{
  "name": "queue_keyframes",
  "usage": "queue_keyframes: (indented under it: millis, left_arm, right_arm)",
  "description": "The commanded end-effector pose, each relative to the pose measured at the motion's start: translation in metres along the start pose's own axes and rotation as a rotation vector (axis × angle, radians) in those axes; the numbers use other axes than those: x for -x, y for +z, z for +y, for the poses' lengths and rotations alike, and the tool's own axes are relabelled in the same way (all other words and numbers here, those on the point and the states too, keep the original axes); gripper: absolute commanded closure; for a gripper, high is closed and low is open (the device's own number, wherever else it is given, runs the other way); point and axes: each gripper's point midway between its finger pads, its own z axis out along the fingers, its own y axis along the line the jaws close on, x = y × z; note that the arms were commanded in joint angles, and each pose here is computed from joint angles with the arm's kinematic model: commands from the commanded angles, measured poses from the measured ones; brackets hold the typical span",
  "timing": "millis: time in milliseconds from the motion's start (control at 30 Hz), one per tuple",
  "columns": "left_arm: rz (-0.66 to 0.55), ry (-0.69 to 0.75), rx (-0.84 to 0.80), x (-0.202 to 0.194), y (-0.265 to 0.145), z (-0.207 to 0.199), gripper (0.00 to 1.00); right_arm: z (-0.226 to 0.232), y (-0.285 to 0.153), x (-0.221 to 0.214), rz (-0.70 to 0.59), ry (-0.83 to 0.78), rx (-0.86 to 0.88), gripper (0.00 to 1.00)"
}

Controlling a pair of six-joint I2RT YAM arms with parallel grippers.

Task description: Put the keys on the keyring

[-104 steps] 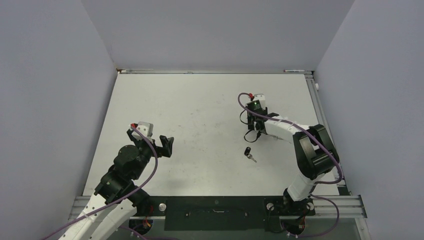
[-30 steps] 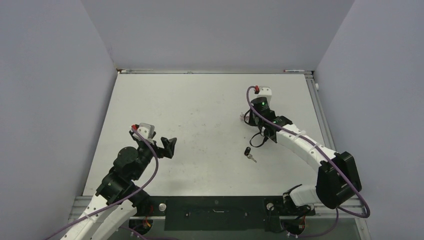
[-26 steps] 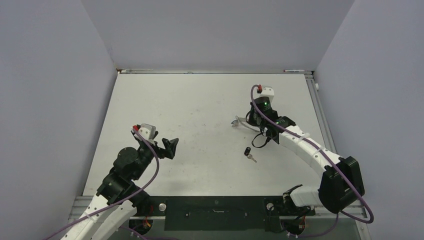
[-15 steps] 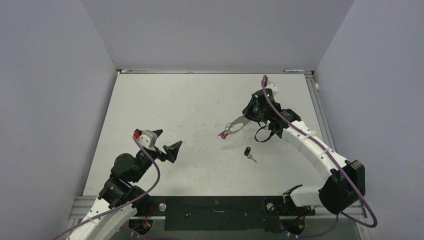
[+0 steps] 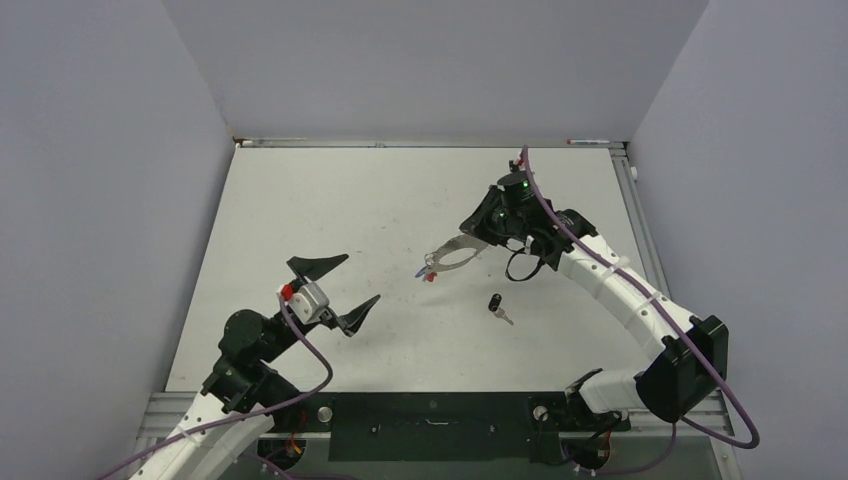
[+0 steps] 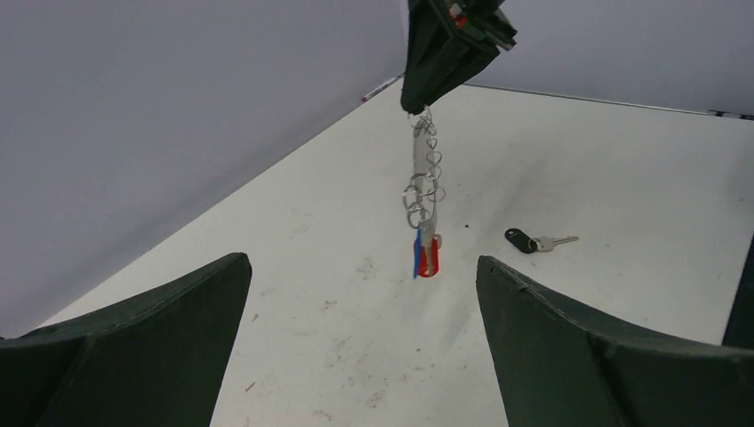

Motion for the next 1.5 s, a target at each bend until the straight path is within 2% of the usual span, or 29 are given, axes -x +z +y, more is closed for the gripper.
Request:
queue_keyframes:
  millis: [0, 200, 567, 867, 1100, 1200, 1467]
  left_arm:
    - [-0.131, 0.054, -0.160, 0.039, 0.012, -0.023, 0.04]
    - [-0.177, 0.043, -0.214, 0.050, 0.025, -0.030, 0.04]
    - [-0.167, 0.066, -0.344, 0.049, 0.036, -0.050, 0.04]
    - [-0.164, 0.077, -0.336, 0.041, 0.046, -0.051, 0.02]
    - [-0.099, 0.122, -0.323, 0.022, 0.047, -0.052, 0.00]
    - [-0.061, 0.108, -0.335, 0.014, 0.049, -0.056, 0.08]
    - [-0.039, 0.075, -0.367, 0.007, 0.050, -0.064, 0.16]
  right_arm:
    - [0.049, -0.018, 0.000, -0.004, -0.055, 0.135, 0.95]
    - [0.066, -0.028, -0.021, 0.040, -0.170, 0.190, 0.95]
    - [0.094, -0.050, -0.059, 0.158, -0.409, 0.314, 0.95]
    - [0.107, -0.061, -0.081, 0.228, -0.457, 0.357, 0.95]
    - [0.115, -0.075, -0.094, 0.275, -0.512, 0.375, 0.95]
    - [0.115, -0.079, -0.104, 0.303, -0.556, 0.369, 0.95]
    - [0.122, -0.093, -0.134, 0.356, -0.647, 0.402, 0.95]
